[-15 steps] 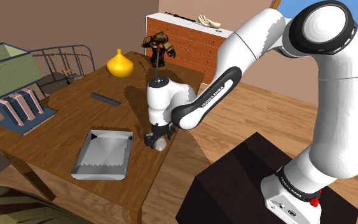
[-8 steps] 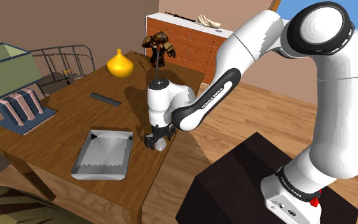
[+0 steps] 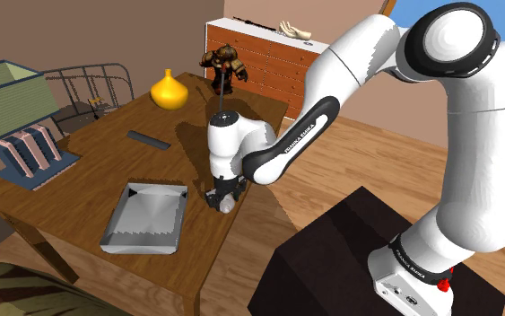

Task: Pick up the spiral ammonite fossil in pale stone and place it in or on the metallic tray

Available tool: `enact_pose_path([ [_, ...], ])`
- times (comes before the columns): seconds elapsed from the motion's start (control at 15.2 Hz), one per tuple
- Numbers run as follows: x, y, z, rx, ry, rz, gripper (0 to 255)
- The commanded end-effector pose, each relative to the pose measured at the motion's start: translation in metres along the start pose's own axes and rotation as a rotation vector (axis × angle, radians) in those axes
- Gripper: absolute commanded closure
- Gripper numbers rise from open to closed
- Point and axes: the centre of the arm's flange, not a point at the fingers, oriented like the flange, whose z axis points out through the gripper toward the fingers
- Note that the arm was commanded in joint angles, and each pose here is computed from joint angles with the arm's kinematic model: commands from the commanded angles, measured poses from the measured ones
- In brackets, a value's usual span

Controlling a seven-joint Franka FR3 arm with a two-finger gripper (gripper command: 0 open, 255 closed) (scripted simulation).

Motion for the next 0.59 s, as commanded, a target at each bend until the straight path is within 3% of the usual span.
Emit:
enact_pose_path([
  [0.0, 0.0, 0.0, 0.0, 0.0, 0.0, 0.0, 255],
  [0.53, -0.001, 0.003, -0.031, 0.0, 0.0, 0.0, 255],
])
